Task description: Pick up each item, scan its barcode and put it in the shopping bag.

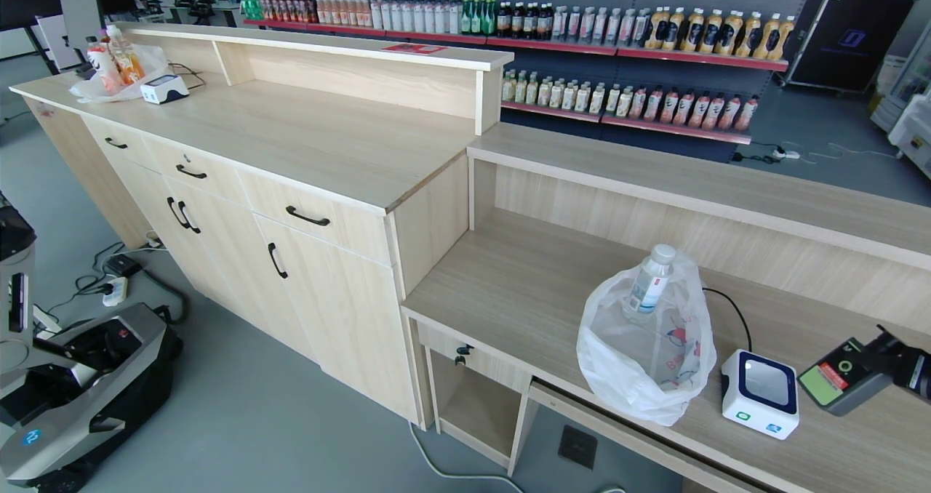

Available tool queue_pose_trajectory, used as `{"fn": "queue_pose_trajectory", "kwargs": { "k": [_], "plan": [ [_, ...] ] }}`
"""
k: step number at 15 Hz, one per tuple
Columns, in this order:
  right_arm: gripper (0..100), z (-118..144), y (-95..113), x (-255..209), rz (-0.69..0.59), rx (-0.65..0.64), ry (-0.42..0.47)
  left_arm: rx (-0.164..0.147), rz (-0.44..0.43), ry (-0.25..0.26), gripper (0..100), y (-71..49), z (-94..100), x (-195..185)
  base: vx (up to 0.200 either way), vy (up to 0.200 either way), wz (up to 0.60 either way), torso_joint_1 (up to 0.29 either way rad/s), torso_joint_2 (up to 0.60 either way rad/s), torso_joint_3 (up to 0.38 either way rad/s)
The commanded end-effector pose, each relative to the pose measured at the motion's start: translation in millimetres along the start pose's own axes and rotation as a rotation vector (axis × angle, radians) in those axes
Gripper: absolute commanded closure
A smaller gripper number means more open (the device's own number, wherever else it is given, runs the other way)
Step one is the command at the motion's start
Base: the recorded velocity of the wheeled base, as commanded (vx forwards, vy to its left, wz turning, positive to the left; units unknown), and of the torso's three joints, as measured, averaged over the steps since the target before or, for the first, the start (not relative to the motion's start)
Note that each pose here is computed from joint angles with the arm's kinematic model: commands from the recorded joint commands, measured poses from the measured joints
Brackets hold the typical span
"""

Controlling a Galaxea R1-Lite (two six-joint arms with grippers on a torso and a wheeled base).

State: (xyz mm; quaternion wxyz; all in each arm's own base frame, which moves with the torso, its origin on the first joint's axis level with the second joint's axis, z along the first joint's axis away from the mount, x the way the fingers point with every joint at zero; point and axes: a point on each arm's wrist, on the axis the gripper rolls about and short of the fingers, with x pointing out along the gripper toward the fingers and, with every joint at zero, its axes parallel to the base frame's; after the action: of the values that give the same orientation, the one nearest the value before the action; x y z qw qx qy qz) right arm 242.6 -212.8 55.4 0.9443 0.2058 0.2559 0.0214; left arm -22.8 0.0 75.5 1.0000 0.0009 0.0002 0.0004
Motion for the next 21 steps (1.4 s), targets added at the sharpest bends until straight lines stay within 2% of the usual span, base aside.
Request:
{"fn": "queue_pose_trajectory", "kwargs": {
  "k": [1,14,19,21],
  "plan": [
    [100,-1.5,-0.4,2.5,0.004,0.001,0.005,0.0,0.001,0.0,0,0.0,0.0,0.0,0.0,0.0,0.0,0.0,0.0,0.0],
    [100,-5.7,-3.5,11.7,0.016,0.001,0.014,0.0,0.001,0.0,0,0.0,0.0,0.0,0.0,0.0,0.0,0.0,0.0,0.0],
    [100,-1.4,1.0,9.7,0.026,-0.008,0.003,0.0,0.001,0.0,0,0.0,0.0,0.0,0.0,0.0,0.0,0.0,0.0,0.0],
    [100,7.2,8.8,4.3,0.047,-0.02,-0.023,0.0,0.001,0.0,0,0.0,0.0,0.0,0.0,0.0,0.0,0.0,0.0,0.0]
  ]
}}
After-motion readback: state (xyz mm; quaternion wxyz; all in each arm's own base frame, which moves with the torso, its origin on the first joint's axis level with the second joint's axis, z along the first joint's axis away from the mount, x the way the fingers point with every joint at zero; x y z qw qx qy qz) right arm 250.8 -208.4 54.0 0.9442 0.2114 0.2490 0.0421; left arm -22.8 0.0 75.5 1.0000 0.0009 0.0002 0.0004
